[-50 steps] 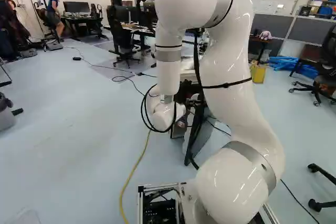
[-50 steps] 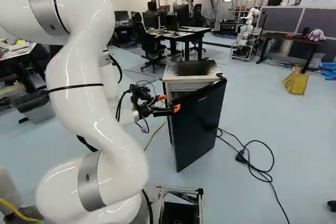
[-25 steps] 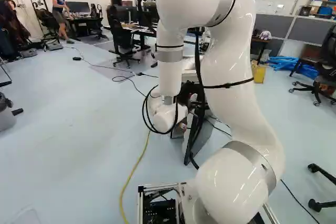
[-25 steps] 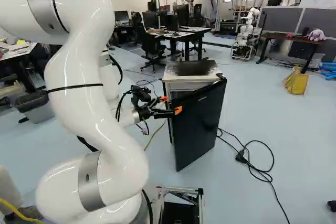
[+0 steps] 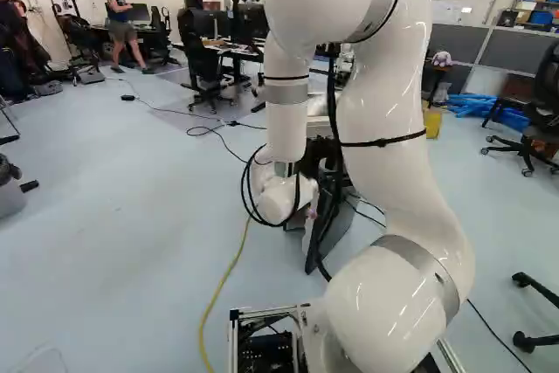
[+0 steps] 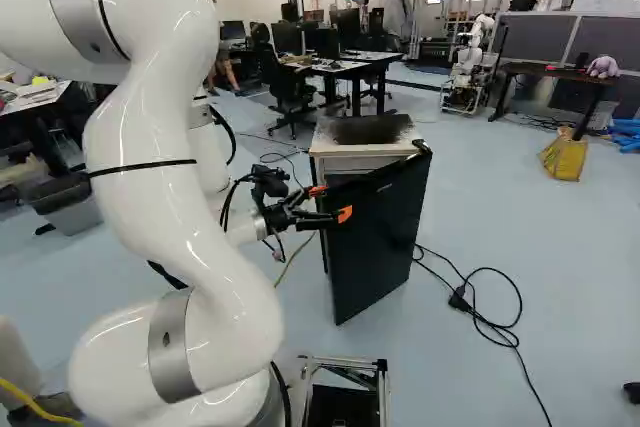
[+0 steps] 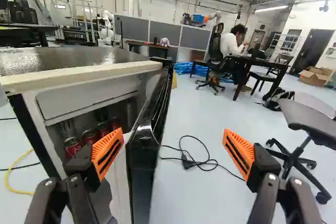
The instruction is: Grab a drink from the fridge
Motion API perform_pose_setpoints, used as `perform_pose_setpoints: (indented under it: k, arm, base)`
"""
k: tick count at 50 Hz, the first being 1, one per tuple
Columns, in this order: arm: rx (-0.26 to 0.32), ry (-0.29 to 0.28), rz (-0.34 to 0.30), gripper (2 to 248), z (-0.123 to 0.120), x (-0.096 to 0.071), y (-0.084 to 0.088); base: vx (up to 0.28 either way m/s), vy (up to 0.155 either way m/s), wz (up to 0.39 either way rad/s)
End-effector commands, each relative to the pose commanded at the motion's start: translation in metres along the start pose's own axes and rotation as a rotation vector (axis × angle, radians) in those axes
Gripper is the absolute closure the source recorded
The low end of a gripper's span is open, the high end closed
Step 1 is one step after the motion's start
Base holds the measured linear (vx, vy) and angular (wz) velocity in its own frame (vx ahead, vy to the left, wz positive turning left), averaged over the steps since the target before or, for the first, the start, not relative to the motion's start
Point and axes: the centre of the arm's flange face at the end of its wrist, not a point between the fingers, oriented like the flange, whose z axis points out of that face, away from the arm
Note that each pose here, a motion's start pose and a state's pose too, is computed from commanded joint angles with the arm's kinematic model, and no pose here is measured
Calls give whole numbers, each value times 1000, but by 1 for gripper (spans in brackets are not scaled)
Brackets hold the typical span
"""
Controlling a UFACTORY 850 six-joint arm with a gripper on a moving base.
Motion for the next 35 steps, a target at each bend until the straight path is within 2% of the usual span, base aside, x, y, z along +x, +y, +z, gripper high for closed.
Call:
perform_pose_setpoints:
  k: [18,35]
  arm:
    - [-50,23,-15,3,-1,1,17]
    - [-98,21,-28,3,0,0,34]
  base:
    - [0,0,0]
    - [0,0,0]
